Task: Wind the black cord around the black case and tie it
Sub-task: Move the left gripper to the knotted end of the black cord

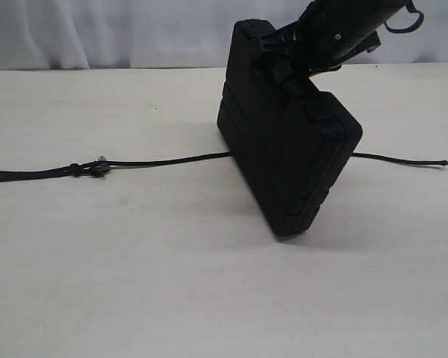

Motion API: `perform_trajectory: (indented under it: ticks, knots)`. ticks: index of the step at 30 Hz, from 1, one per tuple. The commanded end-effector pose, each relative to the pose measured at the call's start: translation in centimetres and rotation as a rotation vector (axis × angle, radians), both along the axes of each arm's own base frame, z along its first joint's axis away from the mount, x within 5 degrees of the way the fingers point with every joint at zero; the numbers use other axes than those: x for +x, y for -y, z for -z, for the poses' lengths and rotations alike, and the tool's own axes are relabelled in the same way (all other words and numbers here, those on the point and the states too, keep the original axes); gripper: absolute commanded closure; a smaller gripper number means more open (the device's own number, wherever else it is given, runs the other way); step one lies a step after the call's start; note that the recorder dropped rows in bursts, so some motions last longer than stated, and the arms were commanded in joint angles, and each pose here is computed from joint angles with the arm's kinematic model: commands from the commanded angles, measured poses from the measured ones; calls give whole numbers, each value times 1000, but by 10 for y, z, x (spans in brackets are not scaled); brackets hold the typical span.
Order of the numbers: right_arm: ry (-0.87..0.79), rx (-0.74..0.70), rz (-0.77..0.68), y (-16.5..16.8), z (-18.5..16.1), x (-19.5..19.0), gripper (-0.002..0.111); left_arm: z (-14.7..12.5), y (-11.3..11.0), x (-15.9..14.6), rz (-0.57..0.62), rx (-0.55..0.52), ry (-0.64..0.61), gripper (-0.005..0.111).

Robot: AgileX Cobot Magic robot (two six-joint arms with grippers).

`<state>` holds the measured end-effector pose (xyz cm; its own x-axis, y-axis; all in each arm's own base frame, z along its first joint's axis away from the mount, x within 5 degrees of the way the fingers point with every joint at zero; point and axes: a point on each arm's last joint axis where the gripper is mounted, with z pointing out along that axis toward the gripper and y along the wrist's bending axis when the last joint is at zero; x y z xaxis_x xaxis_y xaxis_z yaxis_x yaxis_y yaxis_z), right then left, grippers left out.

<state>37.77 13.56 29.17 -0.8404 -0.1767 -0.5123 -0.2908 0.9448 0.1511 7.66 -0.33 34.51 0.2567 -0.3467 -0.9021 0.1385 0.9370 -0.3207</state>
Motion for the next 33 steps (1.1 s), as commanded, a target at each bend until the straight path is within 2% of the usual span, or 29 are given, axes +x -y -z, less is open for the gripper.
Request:
perform_trajectory:
  ticks: [1, 4, 8, 9, 11, 15, 18, 21, 24, 25, 27, 30, 33]
  knots:
    - [-1, 12, 0, -1, -2, -1, 104, -2, 6, 61, 21, 119, -449, 107]
    - [-1, 12, 0, -1, -2, -1, 104, 10, 9, 104, 63, 319, -706, 107]
    - [-1, 12, 0, -1, -2, -1, 104, 46, 14, 157, 182, 538, -1018, 107]
    - [-1, 12, 0, -1, -2, -1, 104, 51, 14, 163, 209, 586, -1055, 107]
    - [-1, 12, 0, -1, -2, -1, 104, 81, 15, 184, 286, 704, -1151, 107]
    - [-1, 12, 0, -1, -2, -1, 104, 129, 15, 210, 440, 1012, -1193, 105]
    - [-1, 12, 0, -1, -2, -1, 104, 160, 17, 222, 548, 1176, -1194, 91]
    - [-1, 12, 0, -1, -2, -1, 104, 179, 17, 233, 580, 1264, -1157, 64]
    - [-1, 12, 0, -1, -2, -1, 104, 191, 17, 245, 544, 1318, -1084, 44]
    - [-1, 12, 0, -1, -2, -1, 104, 194, 17, 248, 530, 1322, -1069, 40]
    - [-1, 12, 0, -1, -2, -1, 104, 201, 17, 253, 509, 1320, -1052, 36]
    - [-1, 12, 0, -1, -2, -1, 104, 213, 17, 255, 521, 1311, -1075, 37]
    - [-1, 12, 0, -1, -2, -1, 104, 217, 20, 260, 474, 1157, -1121, 37]
